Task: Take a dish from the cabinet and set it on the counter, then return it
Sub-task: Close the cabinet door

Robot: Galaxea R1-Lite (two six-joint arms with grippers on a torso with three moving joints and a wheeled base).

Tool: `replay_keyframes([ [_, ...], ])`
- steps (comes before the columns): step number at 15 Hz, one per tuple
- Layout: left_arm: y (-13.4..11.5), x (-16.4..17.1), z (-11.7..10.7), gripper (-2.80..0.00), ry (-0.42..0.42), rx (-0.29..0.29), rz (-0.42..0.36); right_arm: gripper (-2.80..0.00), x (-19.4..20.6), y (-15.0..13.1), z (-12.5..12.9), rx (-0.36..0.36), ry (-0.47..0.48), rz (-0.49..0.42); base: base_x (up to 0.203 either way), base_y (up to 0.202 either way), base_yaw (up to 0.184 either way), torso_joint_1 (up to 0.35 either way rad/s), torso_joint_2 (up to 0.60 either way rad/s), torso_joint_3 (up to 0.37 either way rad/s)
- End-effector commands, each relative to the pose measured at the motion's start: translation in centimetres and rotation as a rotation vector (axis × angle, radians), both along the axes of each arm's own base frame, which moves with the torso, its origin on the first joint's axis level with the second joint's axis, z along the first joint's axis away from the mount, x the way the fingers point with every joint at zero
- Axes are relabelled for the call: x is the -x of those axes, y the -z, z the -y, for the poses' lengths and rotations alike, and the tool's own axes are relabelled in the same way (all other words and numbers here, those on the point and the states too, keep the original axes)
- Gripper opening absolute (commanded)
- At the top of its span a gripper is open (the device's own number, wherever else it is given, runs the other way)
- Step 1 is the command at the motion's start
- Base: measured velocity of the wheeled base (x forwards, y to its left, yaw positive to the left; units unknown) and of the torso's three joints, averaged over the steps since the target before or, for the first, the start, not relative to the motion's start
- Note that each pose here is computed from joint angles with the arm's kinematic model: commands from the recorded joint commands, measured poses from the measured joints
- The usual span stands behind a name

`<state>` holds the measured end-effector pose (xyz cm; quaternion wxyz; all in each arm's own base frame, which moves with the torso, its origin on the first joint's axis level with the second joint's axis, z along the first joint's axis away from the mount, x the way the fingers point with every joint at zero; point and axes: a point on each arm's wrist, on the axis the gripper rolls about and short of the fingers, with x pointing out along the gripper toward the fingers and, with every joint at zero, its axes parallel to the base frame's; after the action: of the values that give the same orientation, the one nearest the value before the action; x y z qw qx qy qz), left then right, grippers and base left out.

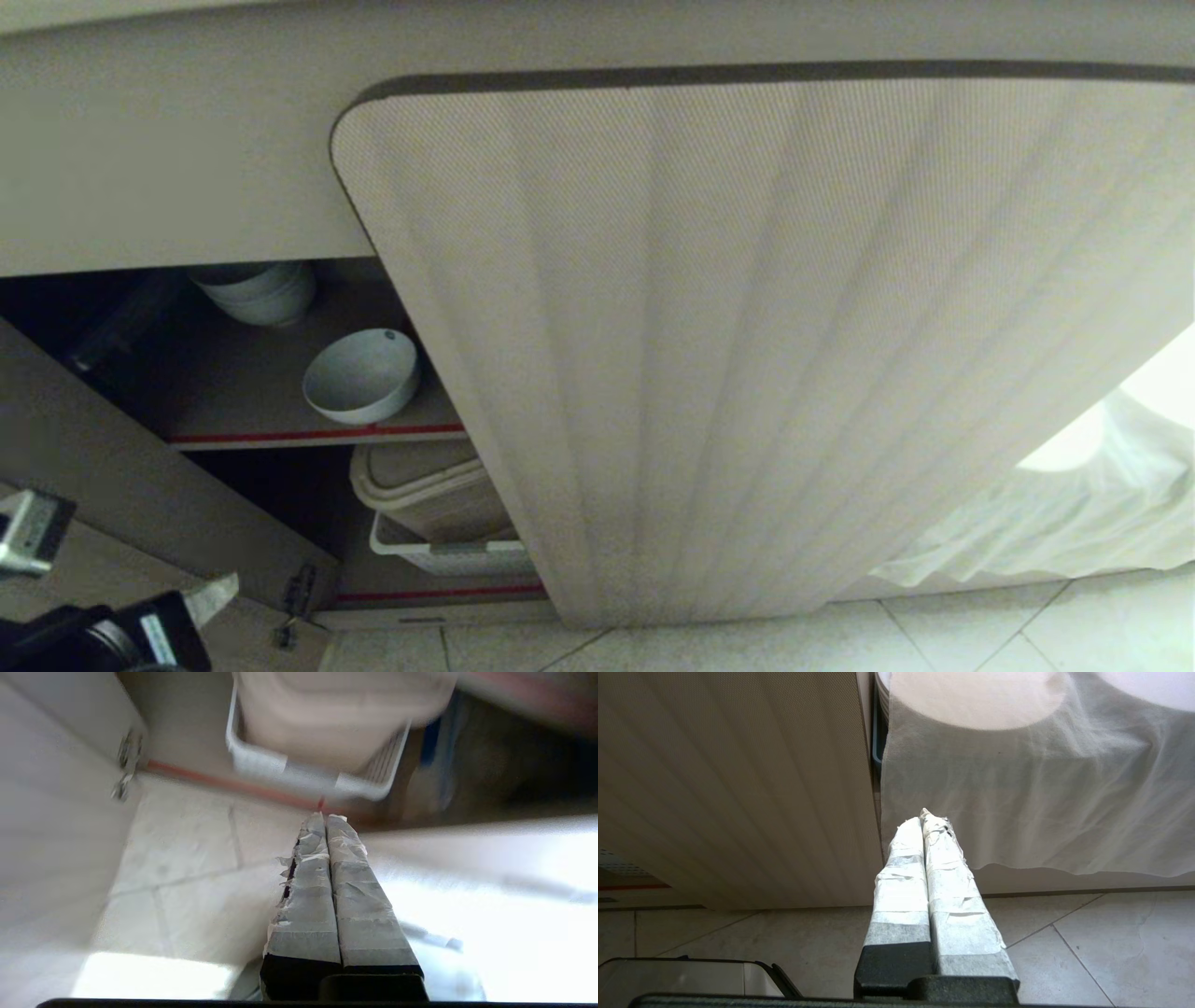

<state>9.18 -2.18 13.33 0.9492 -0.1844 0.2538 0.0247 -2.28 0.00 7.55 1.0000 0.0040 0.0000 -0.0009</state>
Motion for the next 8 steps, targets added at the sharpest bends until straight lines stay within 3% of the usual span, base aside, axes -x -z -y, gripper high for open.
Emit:
replay_keyframes([
  [1,0.6,1.1,0.1,-2.8,0.047,-0.013,-0.016,-2.8,0.0,0.0,0.0,0.0,0.0,0.0,0.0,0.0,0.0,0.0,0.0,0.0],
  [4,1.4,1.2,0.6,-2.8,0.118,-0.035,-0.065,-2.8,0.0,0.0,0.0,0.0,0.0,0.0,0.0,0.0,0.0,0.0,0.0,0.0],
  [8,1.9,-0.2,1.4,-2.8,0.133,-0.057,-0.112,-2.8,0.0,0.0,0.0,0.0,0.0,0.0,0.0,0.0,0.0,0.0,0.0,0.0],
])
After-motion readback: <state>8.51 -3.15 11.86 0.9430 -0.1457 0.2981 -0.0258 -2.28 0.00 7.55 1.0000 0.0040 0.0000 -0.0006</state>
